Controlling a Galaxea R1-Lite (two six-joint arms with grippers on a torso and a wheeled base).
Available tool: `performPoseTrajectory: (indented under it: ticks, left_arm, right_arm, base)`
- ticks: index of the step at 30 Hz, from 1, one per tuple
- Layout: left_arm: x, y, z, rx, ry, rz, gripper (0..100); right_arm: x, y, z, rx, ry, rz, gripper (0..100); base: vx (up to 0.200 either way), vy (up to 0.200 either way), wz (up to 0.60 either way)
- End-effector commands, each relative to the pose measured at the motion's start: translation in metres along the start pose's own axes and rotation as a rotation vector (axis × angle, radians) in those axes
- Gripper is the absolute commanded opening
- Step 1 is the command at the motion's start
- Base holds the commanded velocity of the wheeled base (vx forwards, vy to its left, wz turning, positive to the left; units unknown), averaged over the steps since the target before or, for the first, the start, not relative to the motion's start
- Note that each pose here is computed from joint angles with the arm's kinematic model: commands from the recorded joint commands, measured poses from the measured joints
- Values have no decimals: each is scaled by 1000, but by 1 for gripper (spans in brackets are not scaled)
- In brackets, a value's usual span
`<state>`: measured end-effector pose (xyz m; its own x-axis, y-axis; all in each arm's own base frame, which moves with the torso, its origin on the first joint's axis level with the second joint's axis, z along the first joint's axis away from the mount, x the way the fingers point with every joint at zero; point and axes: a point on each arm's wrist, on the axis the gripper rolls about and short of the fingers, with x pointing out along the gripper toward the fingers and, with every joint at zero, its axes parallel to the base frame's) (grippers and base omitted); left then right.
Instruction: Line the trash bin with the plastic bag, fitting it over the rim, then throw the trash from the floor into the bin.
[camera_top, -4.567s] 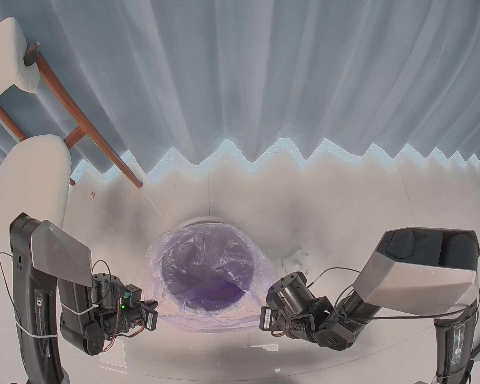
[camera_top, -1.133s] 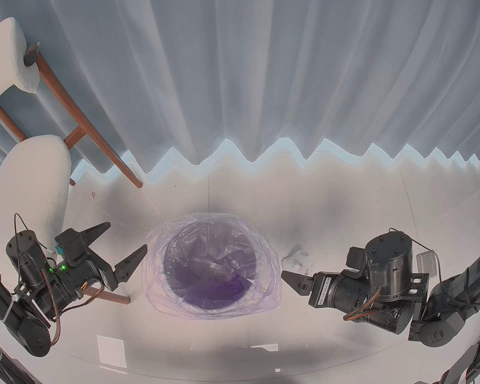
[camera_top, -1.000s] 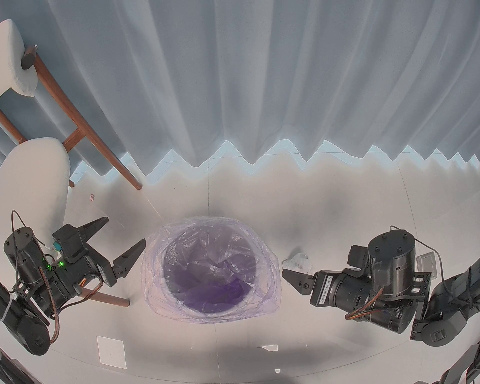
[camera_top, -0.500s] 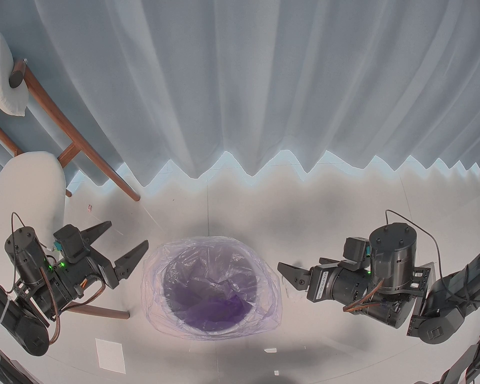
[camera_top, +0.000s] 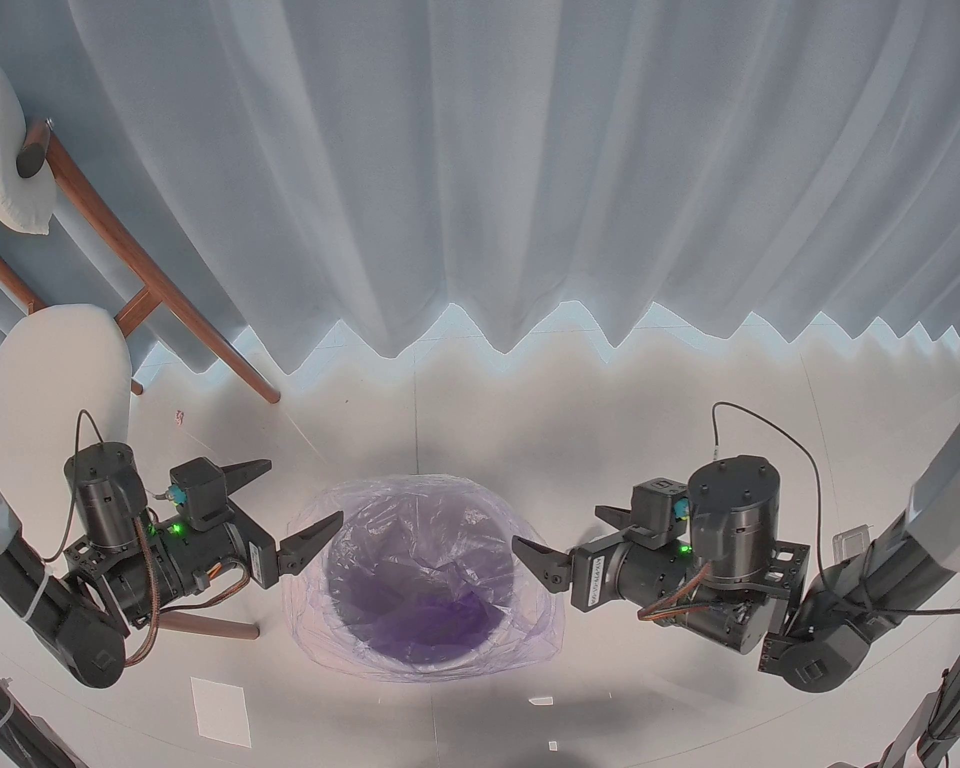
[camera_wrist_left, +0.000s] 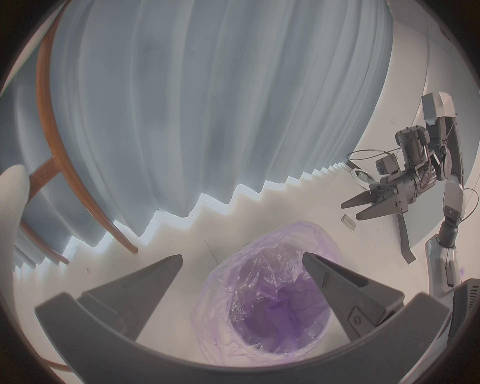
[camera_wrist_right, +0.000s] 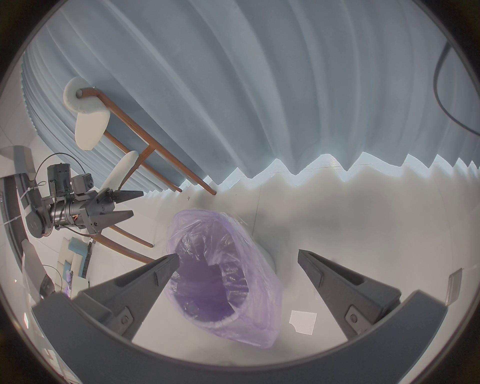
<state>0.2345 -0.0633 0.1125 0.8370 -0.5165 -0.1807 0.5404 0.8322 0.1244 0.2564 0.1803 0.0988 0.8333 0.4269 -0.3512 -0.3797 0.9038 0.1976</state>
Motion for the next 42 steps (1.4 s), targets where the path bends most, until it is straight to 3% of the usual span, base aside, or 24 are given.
performPoseTrajectory:
  ticks: [1,5,12,22,23,34,42]
  left_arm:
    - [17,1,-16,-11,62,-17,100]
    - [27,4,-27,-18,80,-14,100]
    - [41,10,-41,-5,21,10,100]
    - [29,11,-27,-2,-36,-13,100]
    - [23,11,-21,0,-59,-12,100]
    - [-12,15,22,-40,-221,47,100]
    - [-57,-3,30,-61,-213,33,100]
  right_arm:
    - [24,1,-11,-10,27,-4,100]
    - [43,-1,-11,-6,19,-13,100]
    - [69,-3,-14,0,15,-7,100]
    - [80,-4,-20,1,-9,11,100]
    - [83,-5,-20,2,-8,15,0]
    - [109,-19,-3,30,-81,-1,0]
    - [127,-40,8,53,-125,-26,0]
  base:
    - [0,0,0]
    - [0,0,0]
    - [0,0,0]
    - [0,0,0]
    - [0,0,0]
    - [0,0,0]
    - [0,0,0]
